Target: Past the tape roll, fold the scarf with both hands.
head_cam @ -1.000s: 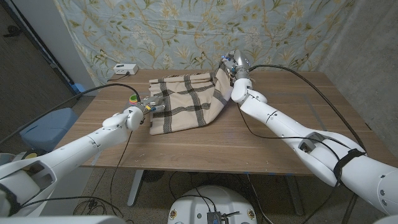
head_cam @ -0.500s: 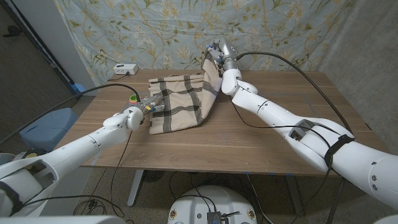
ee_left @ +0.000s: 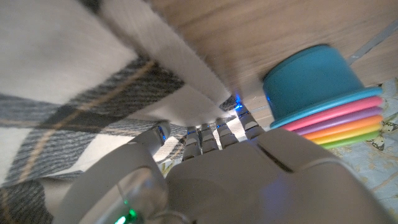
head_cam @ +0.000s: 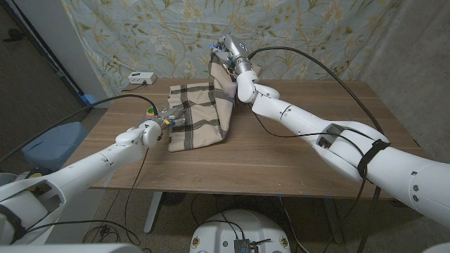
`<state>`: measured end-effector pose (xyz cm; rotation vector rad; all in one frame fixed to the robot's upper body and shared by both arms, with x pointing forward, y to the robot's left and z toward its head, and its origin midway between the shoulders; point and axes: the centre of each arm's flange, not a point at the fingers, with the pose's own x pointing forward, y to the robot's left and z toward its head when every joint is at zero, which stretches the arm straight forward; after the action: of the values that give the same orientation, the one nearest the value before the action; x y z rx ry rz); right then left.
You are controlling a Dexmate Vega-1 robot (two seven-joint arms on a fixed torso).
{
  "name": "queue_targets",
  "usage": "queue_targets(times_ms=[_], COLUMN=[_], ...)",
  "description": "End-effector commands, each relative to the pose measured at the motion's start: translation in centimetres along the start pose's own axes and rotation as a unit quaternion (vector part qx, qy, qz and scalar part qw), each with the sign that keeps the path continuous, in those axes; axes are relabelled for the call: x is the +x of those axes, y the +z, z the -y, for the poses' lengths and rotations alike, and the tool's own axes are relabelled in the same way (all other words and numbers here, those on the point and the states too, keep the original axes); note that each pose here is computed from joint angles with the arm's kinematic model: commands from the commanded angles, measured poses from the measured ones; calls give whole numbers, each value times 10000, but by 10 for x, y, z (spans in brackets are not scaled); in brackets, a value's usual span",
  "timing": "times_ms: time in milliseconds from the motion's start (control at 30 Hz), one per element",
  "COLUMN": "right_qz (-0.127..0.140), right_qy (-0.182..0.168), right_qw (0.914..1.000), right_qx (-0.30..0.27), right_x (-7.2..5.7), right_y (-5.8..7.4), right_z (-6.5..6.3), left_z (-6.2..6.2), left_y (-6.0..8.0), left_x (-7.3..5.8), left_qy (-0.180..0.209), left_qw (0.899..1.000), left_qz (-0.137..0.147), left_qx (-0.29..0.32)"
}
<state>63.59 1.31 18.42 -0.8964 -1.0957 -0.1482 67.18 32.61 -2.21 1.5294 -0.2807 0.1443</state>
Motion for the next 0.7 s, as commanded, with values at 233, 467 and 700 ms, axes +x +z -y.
queue_targets(times_ms=[233, 467, 700], right_qz=[1172, 1435, 1507], right_qy=[585, 942, 1336], right_qw=[9913, 9852, 9795], right_qx=[-115, -35, 5], right_x=[7, -2, -15], right_y=[77, 101, 109], right_z=[-33, -47, -64], left_z=[1, 1, 1], left_y=[-7, -8, -10], left_x=[0, 0, 0], left_qy=[47, 65, 52], left_qw=[10000, 9999, 10000], left_qz=[-5, 5, 29], left_qx=[-53, -77, -69])
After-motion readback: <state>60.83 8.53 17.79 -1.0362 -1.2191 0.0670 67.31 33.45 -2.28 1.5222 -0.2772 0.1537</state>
